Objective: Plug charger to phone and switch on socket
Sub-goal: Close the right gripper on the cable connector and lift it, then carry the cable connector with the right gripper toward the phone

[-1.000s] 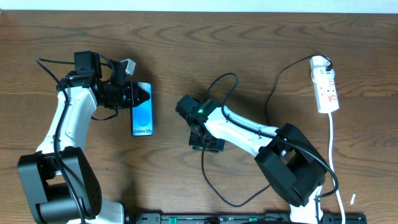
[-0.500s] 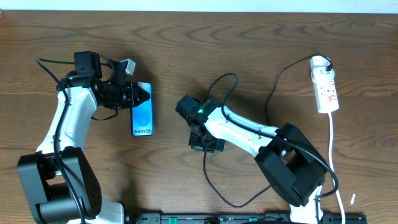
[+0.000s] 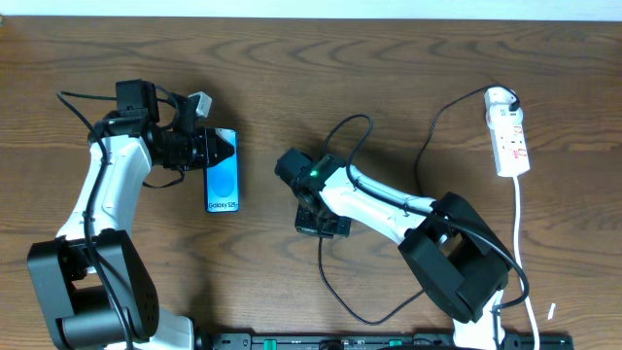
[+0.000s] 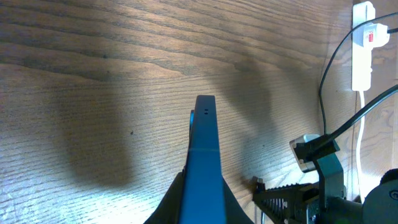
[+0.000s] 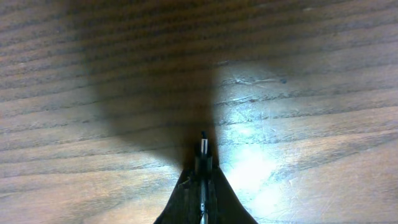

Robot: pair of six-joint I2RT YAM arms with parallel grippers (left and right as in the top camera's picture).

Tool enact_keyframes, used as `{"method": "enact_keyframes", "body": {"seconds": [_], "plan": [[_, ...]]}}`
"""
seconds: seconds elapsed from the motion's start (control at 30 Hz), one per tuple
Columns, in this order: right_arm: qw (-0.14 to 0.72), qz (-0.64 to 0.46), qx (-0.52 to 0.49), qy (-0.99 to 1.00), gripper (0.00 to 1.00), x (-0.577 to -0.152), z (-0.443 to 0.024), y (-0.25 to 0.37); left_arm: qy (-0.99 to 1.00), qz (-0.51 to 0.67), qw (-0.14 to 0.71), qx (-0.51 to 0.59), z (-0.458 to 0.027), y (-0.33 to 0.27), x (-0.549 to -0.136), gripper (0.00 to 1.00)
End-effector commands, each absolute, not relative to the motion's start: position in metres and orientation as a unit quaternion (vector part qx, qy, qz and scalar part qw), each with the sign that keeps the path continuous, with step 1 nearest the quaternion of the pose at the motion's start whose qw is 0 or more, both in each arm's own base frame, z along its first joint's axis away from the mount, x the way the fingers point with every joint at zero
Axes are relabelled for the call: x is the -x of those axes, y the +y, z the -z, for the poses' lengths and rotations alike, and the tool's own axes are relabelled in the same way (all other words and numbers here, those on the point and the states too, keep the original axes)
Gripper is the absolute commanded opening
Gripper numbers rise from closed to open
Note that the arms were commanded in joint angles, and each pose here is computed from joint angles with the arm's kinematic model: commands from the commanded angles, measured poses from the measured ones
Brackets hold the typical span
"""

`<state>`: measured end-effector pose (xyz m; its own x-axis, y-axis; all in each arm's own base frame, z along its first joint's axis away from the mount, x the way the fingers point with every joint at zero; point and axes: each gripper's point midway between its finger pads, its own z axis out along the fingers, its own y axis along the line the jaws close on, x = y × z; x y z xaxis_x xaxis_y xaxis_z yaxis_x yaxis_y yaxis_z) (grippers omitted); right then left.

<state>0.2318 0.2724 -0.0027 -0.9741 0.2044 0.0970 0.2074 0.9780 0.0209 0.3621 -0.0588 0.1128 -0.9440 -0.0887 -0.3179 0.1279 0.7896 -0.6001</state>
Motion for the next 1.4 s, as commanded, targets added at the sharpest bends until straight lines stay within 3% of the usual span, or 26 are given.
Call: {"method": "enact_keyframes", "body": {"seconds": [0.0,0.3,0.57,0.73,1.13,1.37], "plan": [[0.054,0.004,0.110,-0.992,0.01,-0.237,0.014,0.264,0.927,0.330,0.179,-0.016,-0.123,-0.061,-0.363,0.08],[0.016,0.083,0.020,-0.996,0.01,-0.269,-0.035,0.277,0.927,0.331,0.179,-0.015,-0.123,-0.061,-0.363,0.07],[-0.150,0.189,-0.121,-0.963,0.01,-0.305,-0.143,0.299,0.926,0.332,0.178,-0.013,-0.123,-0.061,-0.363,0.08],[-0.223,0.235,-0.139,-0.936,0.01,-0.315,-0.197,0.298,0.926,0.333,0.176,-0.012,-0.123,-0.061,-0.362,0.07],[-0.198,0.467,-0.226,-0.831,0.01,-0.324,-0.257,0.295,0.878,0.432,0.203,-0.042,-0.153,-0.087,-0.366,0.07],[-0.226,0.483,-0.234,-0.813,0.01,-0.344,-0.264,0.266,0.836,0.498,0.228,-0.036,-0.183,-0.098,-0.380,0.07]]}}
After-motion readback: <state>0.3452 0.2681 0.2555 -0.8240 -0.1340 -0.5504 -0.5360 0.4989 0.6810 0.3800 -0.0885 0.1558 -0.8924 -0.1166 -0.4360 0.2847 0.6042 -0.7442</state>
